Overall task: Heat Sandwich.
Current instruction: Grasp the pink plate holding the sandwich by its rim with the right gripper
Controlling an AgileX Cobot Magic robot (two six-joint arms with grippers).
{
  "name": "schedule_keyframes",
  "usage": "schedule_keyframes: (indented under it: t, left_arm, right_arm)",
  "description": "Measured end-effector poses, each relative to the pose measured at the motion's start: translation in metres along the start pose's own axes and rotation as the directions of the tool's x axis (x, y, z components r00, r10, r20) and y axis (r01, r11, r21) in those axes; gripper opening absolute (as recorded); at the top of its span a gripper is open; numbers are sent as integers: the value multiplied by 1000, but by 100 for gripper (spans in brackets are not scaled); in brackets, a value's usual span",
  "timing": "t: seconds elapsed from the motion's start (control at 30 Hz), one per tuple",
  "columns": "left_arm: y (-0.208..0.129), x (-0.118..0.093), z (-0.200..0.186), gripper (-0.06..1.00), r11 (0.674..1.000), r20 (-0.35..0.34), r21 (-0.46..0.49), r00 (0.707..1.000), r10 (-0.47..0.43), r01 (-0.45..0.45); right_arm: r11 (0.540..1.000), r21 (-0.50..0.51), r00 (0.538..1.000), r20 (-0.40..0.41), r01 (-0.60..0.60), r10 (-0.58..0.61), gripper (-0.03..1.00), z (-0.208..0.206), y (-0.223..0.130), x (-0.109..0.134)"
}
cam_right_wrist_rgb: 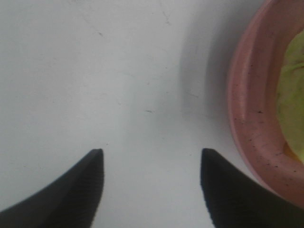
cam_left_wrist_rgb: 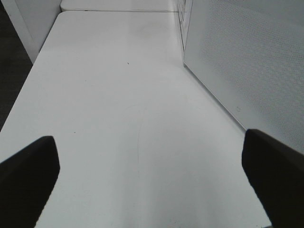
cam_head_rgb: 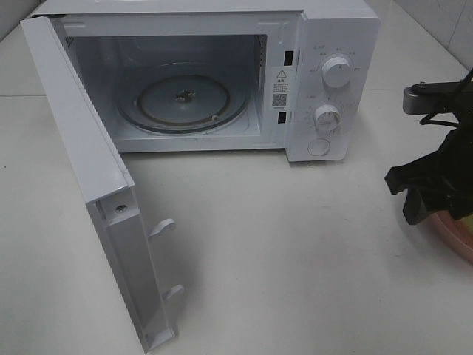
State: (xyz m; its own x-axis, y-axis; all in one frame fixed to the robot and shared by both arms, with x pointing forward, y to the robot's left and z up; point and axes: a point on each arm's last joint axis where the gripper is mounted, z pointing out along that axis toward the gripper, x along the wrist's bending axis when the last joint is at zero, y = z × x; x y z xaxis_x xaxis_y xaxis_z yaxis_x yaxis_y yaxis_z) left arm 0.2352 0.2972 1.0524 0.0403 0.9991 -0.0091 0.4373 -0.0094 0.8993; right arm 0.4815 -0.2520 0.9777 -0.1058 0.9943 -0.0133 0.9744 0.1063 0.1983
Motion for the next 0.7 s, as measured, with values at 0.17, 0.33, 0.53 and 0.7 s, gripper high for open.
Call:
schedule_keyframes:
  t: [0.17, 0.33, 0.53, 0.7]
  left_arm:
    - [0, 0, 0, 99, 1000, 0, 0, 1000, 0, 0]
    - [0, 0, 0, 99, 1000, 0, 0, 1000, 0, 0]
    - [0, 0, 0, 99, 1000, 0, 0, 1000, 0, 0]
    - [0, 0, 0, 99, 1000, 0, 0, 1000, 0, 0]
  right_arm:
    - [1000, -2, 999, 33, 24, -24, 90, 0, 1, -12]
    - [1000, -1, 999, 44, 24, -24, 98, 0, 1, -20]
    - [1000, -7, 998, 56, -26, 27, 99, 0, 1, -34]
    - [998, -35, 996, 63, -55, 57, 98, 2, 4, -43]
